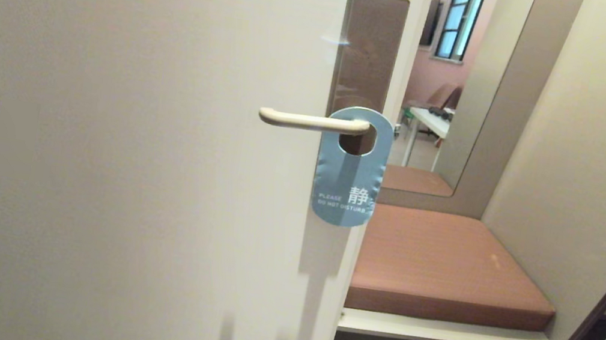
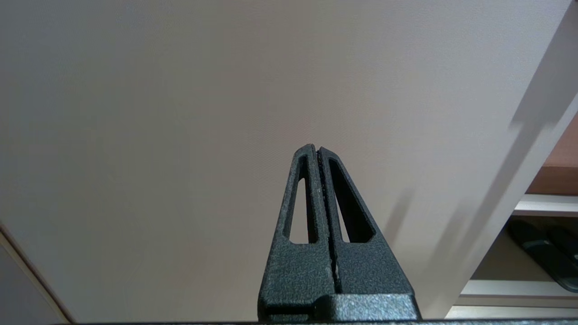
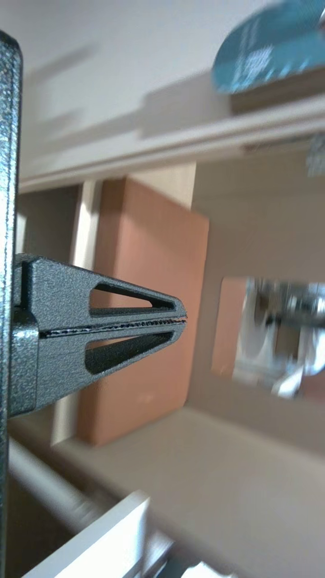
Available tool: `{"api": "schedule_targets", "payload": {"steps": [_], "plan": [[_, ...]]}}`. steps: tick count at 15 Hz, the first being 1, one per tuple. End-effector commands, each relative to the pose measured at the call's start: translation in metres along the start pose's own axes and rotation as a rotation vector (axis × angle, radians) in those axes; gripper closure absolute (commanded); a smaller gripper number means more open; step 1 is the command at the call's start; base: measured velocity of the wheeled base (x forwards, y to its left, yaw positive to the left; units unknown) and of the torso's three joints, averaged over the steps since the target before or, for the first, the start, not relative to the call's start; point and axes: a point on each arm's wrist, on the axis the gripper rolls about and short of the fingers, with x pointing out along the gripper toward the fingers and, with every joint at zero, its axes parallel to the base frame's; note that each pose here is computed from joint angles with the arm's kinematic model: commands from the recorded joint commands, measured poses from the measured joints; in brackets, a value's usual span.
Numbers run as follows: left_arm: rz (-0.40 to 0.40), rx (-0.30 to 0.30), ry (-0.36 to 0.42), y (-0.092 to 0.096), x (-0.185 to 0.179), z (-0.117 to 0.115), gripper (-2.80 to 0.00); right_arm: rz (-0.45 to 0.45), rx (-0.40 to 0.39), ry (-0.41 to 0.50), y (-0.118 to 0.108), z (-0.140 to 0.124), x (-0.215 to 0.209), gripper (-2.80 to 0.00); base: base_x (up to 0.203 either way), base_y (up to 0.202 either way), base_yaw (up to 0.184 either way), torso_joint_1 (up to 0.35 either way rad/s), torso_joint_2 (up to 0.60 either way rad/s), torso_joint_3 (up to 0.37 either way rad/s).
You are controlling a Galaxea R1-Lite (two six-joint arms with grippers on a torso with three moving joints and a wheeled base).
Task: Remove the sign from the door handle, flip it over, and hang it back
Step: Take down the sign
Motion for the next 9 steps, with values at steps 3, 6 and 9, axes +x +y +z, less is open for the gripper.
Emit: {"api": "schedule_targets", "payload": {"steps": [3, 6, 9], "plan": [[0.001, -0.001, 0.0, 0.0, 0.0, 0.0, 0.0, 0.165, 0.006, 0.076, 0.0, 0.007, 0.069, 0.0, 0.0, 0.0, 0.0, 0.0, 0.0, 0.0], [0.001, -0.001, -0.001, 0.0, 0.0, 0.0, 0.0, 0.287, -0.002, 0.092, 0.001, 0.004, 0.101, 0.0, 0.0, 0.0, 0.0, 0.0, 0.0, 0.0], [0.001, -0.001, -0.001, 0.0, 0.0, 0.0, 0.0, 0.384, -0.012, 0.101, 0.002, -0.002, 0.136, 0.0, 0.0, 0.0, 0.0, 0.0, 0.0, 0.0]]}}
